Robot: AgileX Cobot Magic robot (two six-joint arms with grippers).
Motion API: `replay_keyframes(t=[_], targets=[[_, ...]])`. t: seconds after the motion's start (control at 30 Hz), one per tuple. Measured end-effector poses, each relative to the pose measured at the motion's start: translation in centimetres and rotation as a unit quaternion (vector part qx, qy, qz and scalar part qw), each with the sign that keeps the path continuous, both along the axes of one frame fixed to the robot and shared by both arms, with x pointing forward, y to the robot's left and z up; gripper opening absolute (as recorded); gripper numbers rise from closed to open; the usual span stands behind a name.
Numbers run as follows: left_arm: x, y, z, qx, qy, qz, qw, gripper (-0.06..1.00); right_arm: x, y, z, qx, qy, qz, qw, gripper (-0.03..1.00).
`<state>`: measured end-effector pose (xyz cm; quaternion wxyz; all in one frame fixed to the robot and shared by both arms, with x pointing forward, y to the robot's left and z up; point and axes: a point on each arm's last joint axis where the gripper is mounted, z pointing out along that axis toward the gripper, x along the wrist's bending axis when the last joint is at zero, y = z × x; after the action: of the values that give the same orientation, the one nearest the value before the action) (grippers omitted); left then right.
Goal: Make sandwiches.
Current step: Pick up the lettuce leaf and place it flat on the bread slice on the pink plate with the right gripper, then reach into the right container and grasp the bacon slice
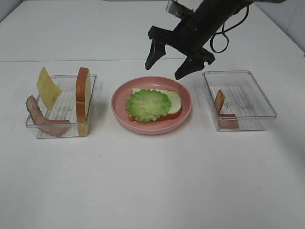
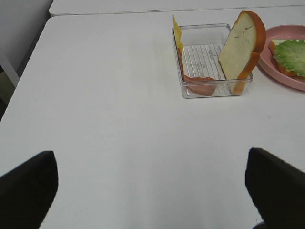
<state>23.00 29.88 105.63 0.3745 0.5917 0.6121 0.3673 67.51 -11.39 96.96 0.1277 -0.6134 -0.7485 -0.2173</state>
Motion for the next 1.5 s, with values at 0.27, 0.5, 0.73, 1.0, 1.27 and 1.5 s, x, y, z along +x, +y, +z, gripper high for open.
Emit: replay_keyframes(t=[0.27, 0.5, 0.73, 1.0, 1.27, 1.5], targets=[[0.0, 0.0, 0.0, 0.000, 0.000, 0.000, 1.000, 0.99, -1.5, -2.6, 4.6, -0.114, -0.022, -0.022, 0.993, 0.82], [0.0, 0.0, 0.0, 0.000, 0.000, 0.000, 1.000, 0.99, -1.9, -5.0, 4.5, -0.238, -0.009, -0.038, 0.970, 0.82], [0.0, 0.0, 0.0, 0.000, 0.000, 0.000, 1.000, 0.99, -2.4, -5.3, 3.2, -0.252, 0.014, -0.037, 0.967, 0.82], [0.0, 0.0, 0.0, 0.000, 0.000, 0.000, 1.000, 0.99, -3.7, -6.5, -0.1, -0.261, 0.086, -0.050, 0.960, 0.80], [0.0, 0.0, 0.0, 0.000, 0.000, 0.000, 1.000, 0.99, -3.4, -7.2, -1.5, -0.230, 0.103, -0.072, 0.965, 0.79], [0.0, 0.0, 0.0, 0.000, 0.000, 0.000, 1.000, 0.99, -3.1, -7.0, -2.8, -0.225, 0.108, -0.075, 0.965, 0.79]])
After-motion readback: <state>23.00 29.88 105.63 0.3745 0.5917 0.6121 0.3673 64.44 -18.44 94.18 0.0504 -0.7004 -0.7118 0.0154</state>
